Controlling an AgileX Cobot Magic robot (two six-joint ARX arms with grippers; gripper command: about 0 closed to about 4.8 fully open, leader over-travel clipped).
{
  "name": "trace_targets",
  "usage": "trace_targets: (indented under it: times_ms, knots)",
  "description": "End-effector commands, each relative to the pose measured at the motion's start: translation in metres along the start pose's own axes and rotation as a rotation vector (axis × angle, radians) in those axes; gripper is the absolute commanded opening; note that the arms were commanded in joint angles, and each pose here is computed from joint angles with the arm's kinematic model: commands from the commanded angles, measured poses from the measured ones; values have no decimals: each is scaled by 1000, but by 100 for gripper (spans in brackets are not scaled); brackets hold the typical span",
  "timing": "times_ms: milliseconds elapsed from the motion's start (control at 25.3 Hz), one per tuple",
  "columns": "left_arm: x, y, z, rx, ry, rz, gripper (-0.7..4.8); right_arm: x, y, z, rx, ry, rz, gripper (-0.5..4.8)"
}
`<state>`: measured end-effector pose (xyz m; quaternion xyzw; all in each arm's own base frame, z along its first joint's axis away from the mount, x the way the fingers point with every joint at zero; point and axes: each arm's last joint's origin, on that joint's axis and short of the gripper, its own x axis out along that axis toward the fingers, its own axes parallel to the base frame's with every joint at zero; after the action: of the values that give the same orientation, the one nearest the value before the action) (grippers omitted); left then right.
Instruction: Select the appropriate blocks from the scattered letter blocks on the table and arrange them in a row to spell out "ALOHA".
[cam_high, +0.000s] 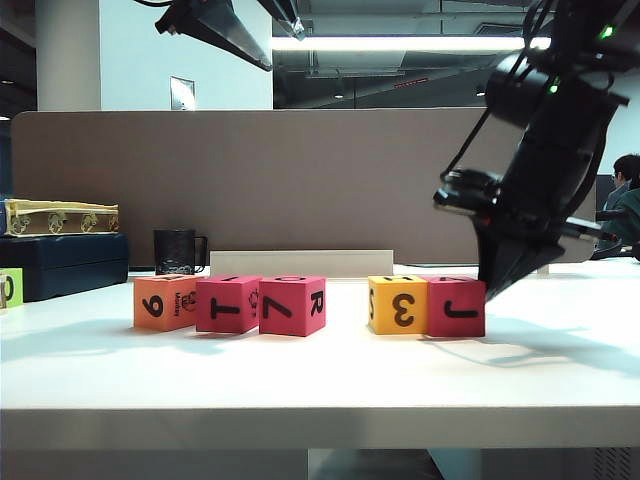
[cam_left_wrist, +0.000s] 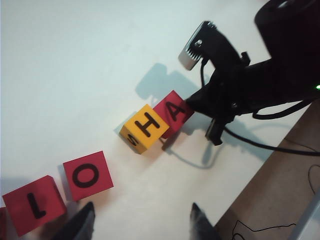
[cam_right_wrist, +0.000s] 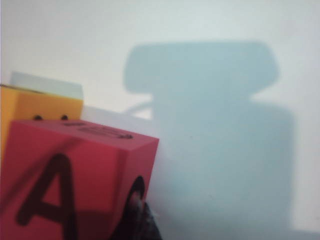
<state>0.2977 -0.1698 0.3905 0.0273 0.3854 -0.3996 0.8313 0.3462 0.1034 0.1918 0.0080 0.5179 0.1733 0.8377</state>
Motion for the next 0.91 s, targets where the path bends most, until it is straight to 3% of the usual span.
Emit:
trace_targets:
  times_ms: [40,396,792,911]
  knots:
    - [-4,-2,2,11,-18,-3,236,9,10,-1,6,18,21,-4]
    - [-4,-1,2,11,-18,-3,236,17,38,0,-69,-21,78,-4]
    - [-4,-1,2,19,-19,5,236,18,43,0,-62,-30,87,-4]
    - [-4,2,2,35,-17,81,236,18,42,1,-61,-39,31,-4]
